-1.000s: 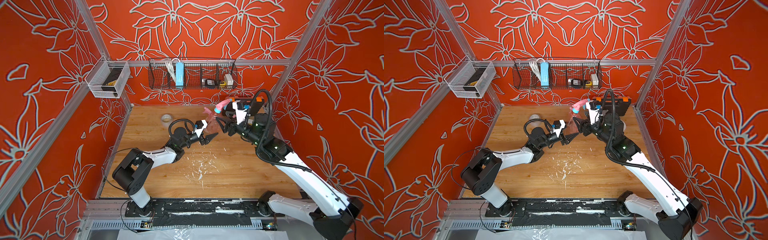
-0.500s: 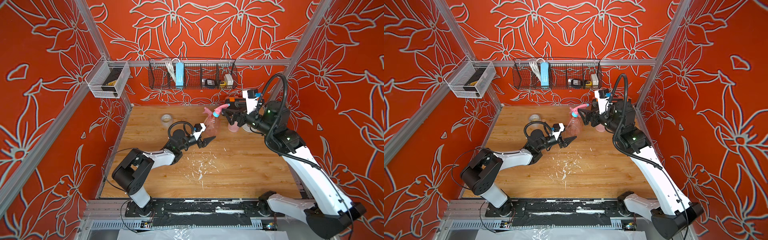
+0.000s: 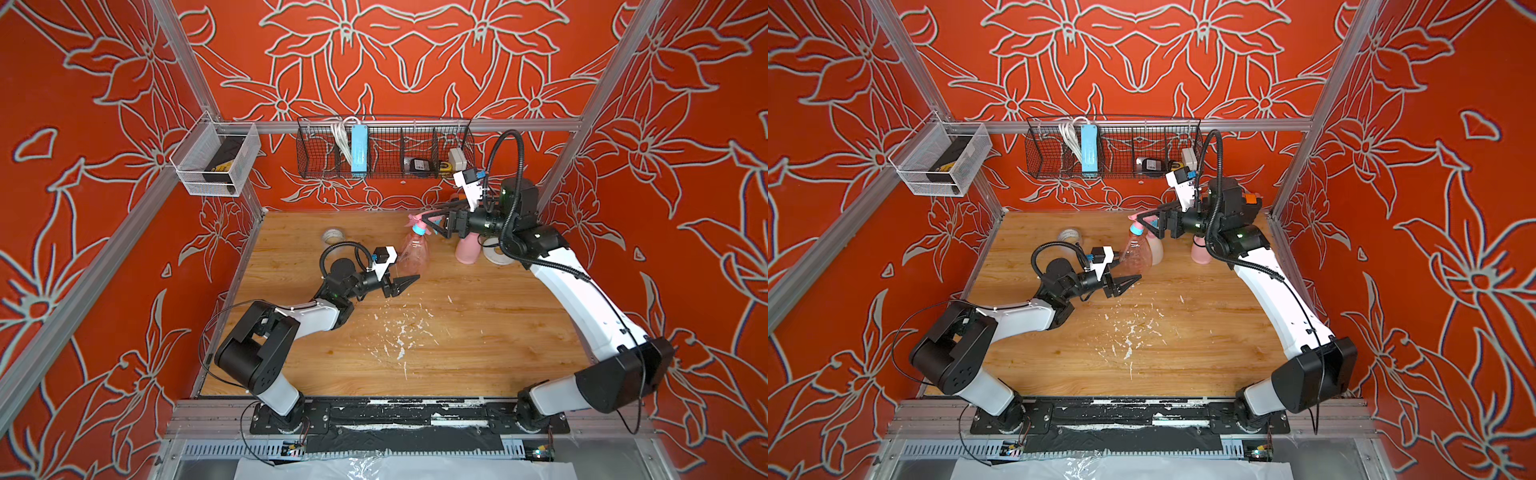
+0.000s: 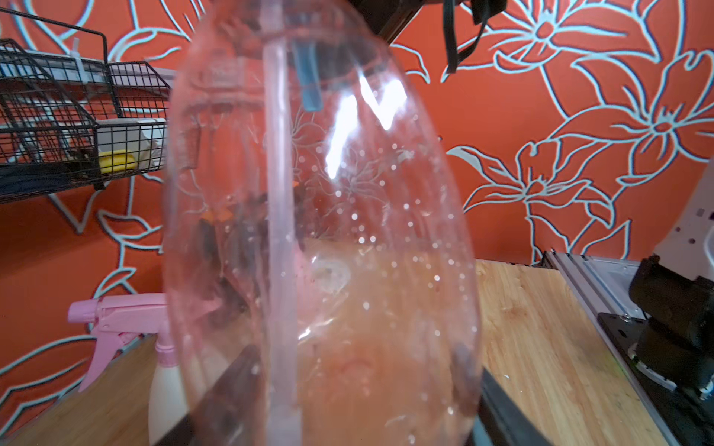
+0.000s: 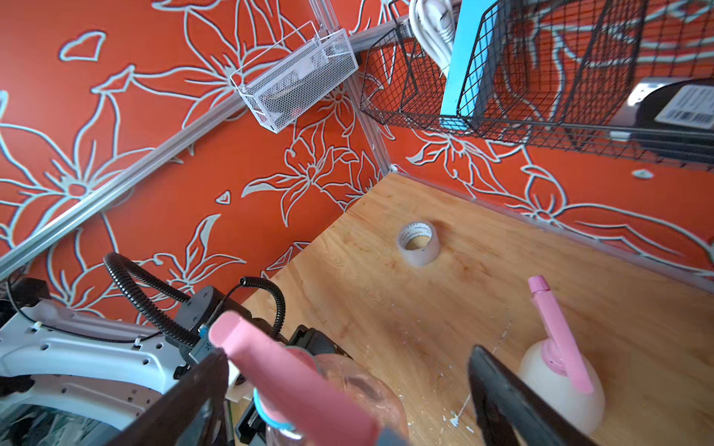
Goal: Attach spray nozzles to spray bottles
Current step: Insert the spray nozzle into the spray bottle.
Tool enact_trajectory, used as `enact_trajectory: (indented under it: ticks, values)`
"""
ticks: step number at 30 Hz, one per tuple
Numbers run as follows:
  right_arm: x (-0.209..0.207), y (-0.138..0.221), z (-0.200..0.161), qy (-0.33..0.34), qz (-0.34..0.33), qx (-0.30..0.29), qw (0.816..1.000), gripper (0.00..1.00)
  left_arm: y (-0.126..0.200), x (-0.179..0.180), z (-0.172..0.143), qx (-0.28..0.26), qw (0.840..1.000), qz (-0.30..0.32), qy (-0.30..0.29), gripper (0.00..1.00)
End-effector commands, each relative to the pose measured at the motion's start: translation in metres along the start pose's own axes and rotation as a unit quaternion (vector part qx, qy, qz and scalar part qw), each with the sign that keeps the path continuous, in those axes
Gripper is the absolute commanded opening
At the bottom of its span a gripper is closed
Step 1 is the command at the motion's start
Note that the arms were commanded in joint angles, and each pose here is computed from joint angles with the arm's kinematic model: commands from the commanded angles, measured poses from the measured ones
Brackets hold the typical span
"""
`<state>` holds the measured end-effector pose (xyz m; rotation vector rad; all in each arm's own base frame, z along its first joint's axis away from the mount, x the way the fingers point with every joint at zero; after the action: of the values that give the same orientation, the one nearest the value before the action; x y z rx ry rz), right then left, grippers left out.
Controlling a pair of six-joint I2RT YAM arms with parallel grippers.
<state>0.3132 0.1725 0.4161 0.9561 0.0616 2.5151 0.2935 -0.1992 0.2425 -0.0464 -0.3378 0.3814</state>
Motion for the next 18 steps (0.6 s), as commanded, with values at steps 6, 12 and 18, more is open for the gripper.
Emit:
enact_trajectory:
  ticks: [6,12,18]
  values:
    - [0.016,0.001,0.008,0.007,0.069,-0.016,0.997,0.81,0.006,0.005,0.015,-0.031,0.999,-0.006,-0.018,0.48]
    - [0.025,0.011,-0.004,0.021,0.051,-0.029,0.998,0.54,0.004,0.008,0.012,-0.031,0.999,-0.007,-0.009,0.48]
    - [0.031,0.012,-0.009,0.030,0.043,-0.027,0.998,0.41,0.002,0.010,0.015,-0.036,0.999,-0.009,-0.006,0.48]
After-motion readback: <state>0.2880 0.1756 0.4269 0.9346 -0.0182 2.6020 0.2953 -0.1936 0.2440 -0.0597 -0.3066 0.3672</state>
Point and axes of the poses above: each gripper's point midway between its finger pads, its own y axis back along the fingers, its own x axis along the line the jaws close on, z = x × y, the point moved 10 cm from there along y, back along the fingers, and after that the axes turned 14 degrees about -y, right-handed, at the moved point
